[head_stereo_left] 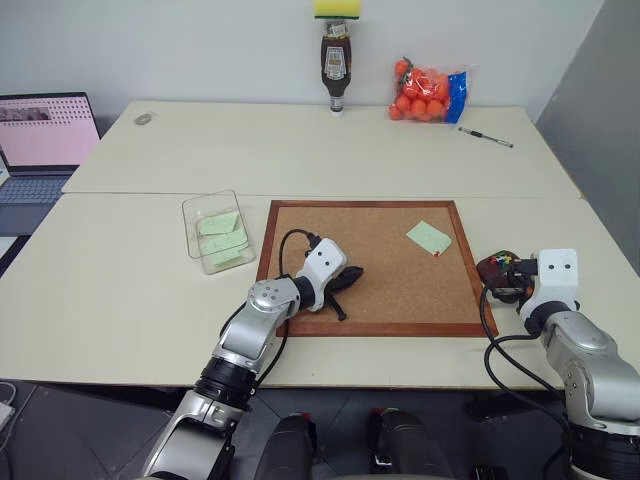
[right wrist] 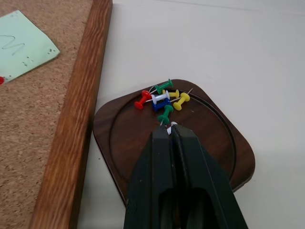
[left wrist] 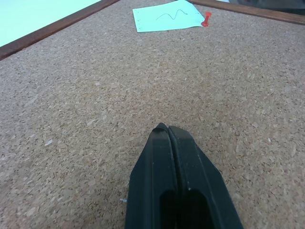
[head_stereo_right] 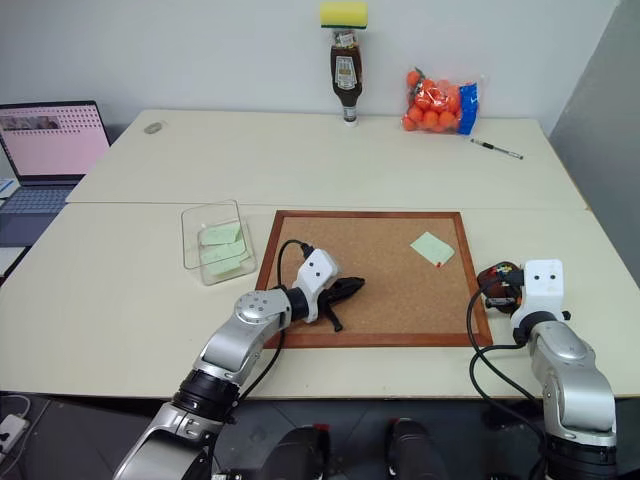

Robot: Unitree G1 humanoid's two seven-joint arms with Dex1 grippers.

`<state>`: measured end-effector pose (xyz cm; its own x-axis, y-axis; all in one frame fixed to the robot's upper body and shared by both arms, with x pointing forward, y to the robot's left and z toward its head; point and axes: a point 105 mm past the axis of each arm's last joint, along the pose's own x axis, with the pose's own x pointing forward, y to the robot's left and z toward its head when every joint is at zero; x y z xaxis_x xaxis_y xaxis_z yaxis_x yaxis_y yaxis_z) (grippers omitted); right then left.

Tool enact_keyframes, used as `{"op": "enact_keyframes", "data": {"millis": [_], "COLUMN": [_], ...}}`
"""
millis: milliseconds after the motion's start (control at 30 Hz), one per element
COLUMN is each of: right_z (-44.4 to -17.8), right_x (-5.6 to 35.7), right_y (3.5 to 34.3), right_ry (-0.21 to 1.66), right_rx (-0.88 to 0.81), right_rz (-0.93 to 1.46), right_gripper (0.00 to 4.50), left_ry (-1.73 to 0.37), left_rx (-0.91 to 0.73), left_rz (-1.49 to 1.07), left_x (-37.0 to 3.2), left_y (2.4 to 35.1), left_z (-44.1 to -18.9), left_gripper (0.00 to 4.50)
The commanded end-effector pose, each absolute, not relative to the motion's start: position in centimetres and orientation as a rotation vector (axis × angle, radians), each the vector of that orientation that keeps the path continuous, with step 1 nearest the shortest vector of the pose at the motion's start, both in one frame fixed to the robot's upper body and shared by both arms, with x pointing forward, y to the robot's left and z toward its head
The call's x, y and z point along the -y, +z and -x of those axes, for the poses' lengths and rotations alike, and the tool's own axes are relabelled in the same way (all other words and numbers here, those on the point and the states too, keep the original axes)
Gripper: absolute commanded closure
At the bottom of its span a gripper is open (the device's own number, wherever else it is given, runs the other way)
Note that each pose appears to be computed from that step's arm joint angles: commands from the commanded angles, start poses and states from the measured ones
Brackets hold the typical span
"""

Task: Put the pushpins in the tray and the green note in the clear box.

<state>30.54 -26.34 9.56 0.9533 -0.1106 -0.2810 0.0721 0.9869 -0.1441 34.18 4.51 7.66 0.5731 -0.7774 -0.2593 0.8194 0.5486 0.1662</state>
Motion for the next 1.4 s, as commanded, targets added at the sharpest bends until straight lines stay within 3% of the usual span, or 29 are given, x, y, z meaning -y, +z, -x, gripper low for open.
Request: {"op": "enact_keyframes", "data": {"millis": [33,500,733,867,1067,1400], "right_z": [-31.1,-30.5,-30.1,-30.7,-32.2,-34.9], "right_x": [27.0,27.1,25.8,23.7,17.5,16.0], "right_y": [10.2,12.2,15.8,16.3,14.1,12.2], "right_ry": [-0.118,-0.126,-0.080,0.016,0.281,0.341], "right_rx": [-0.263,-0.193,-0.086,-0.072,-0.127,-0.133], "right_rz": [0.160,0.102,0.105,0.088,0.114,0.139], "right_gripper": [4.24,1.55,1.55,1.55,1.55,1.55], "left_ry": [-0.948,-0.947,-0.946,-0.946,-0.946,-0.941], "left_rx": [-0.228,-0.229,-0.233,-0.234,-0.232,-0.227], "left_rz": [-0.289,-0.290,-0.293,-0.296,-0.300,-0.305], "left_x": [-4.8,-4.8,-5.1,-5.1,-5.1,-5.2], "left_y": [6.0,5.9,5.9,5.9,6.0,6.2], "left_z": [-33.8,-33.7,-33.8,-33.9,-33.9,-34.0], "left_gripper": [4.50,4.50,4.50,4.50,4.50,4.50]}}
